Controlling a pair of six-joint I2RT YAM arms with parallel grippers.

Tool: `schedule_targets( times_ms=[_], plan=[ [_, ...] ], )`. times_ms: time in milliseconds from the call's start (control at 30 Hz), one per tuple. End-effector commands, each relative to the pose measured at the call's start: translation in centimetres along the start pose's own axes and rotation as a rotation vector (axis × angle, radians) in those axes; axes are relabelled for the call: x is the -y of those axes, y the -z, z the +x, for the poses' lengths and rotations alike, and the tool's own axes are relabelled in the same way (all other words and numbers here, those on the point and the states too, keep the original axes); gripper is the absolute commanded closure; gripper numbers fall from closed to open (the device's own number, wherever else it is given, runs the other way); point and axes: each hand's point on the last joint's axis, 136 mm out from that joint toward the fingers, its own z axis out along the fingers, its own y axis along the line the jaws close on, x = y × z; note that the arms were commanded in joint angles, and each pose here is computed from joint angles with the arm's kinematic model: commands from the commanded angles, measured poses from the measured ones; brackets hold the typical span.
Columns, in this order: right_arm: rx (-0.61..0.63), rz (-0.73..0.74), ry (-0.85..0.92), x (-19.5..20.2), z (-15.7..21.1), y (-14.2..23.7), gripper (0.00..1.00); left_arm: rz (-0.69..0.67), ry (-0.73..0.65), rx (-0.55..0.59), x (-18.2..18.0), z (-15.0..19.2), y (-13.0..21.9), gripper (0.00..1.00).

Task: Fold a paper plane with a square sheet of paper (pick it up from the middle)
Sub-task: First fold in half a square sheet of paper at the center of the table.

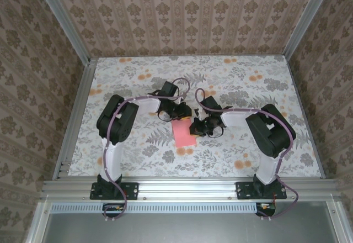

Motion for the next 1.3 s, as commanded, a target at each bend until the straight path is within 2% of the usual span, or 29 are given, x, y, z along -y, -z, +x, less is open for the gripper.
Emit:
schedule_targets(
  times_ms=[0, 300, 500, 633, 867, 1267],
  plan=[
    [-0.026, 0.077, -0.06, 2.5, 0.9, -1.3, 0.9, 0.052, 0.004, -0.018, 1.1, 1.2, -0.2, 0.8],
    [-0.037, 0.081, -0.069, 2.7, 1.2, -1.4, 0.9, 0.059, -0.022, 0.008, 2.1, 1.1, 0.3, 0.79],
    [-0.039, 0.085, -0.074, 2.9, 1.4, -1.4, 0.9, 0.047, -0.06, 0.049, 3.2, 0.9, 2.1, 0.75],
    [-0.039, 0.089, -0.076, 3.0, 1.4, -1.4, 0.9, 0.042, -0.063, 0.026, 3.7, 1.8, 1.8, 0.76],
    [-0.037, 0.09, -0.081, 3.0, 1.4, -1.3, 0.92, -0.043, 0.007, -0.001, 0.7, 2.7, -0.2, 0.84],
    [-0.063, 0.111, -0.096, 3.7, 2.4, -1.3, 0.93, -0.113, 0.069, 0.016, -2.3, 2.0, -1.1, 0.86]
  ],
)
